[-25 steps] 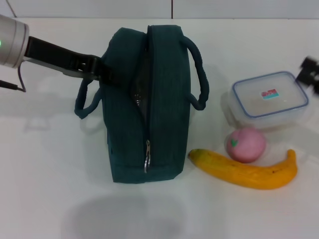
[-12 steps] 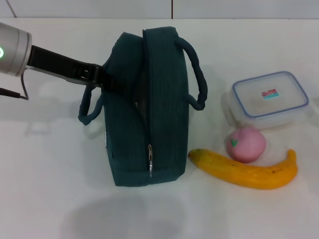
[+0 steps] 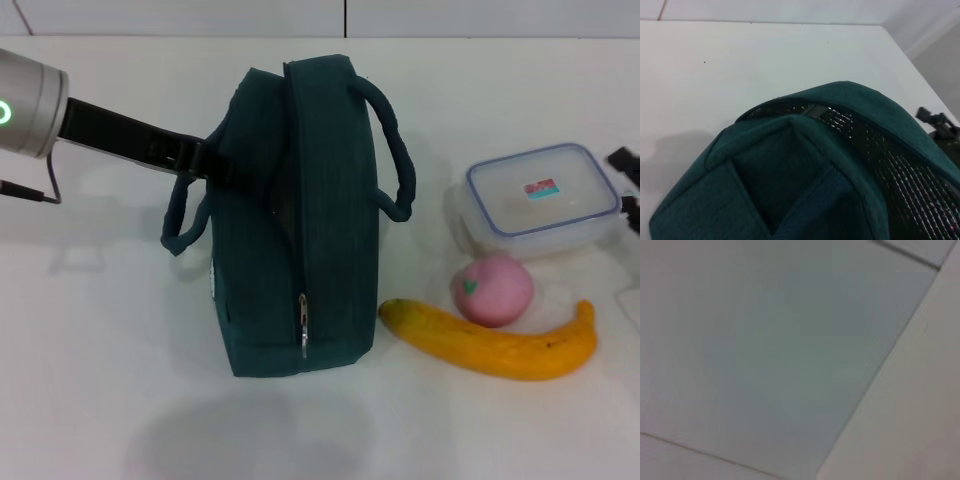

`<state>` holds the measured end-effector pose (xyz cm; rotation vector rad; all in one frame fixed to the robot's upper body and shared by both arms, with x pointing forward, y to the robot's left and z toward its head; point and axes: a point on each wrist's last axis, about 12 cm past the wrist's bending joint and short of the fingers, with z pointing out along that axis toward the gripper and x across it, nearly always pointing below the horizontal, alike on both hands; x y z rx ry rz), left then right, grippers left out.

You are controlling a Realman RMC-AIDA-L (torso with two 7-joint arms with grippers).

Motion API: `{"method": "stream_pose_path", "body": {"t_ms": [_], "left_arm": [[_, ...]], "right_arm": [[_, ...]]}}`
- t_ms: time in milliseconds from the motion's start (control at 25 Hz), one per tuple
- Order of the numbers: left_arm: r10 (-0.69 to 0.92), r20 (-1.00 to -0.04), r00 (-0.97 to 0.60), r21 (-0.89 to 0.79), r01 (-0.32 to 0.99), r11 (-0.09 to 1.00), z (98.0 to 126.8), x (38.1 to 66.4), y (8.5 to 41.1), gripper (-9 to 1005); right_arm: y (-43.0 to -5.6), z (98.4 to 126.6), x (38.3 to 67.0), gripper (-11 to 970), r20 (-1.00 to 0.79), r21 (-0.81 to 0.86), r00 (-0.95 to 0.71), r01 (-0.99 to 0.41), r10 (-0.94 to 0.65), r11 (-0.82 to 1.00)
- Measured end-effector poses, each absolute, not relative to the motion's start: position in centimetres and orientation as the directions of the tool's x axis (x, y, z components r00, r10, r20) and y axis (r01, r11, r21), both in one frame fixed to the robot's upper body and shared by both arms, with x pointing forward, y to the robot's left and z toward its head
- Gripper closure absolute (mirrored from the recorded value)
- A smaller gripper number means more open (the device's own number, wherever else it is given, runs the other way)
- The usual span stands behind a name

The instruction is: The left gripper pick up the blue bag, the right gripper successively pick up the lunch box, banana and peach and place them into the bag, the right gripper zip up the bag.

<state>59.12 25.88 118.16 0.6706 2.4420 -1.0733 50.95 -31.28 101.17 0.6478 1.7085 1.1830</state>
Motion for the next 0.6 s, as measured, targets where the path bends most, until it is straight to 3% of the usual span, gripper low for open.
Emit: {"method": "stream_pose_path", "body": {"t_ms": [600], "left_arm": [[0.260,-0.518,-0.815,-0.581,0.558,0.593,117.33,58.53,26.24,957]], "right_arm": [[-31.51,101.51,52.02,193,-0.431,0.893,-0.440,-0.083,0.788,0.442]]}}
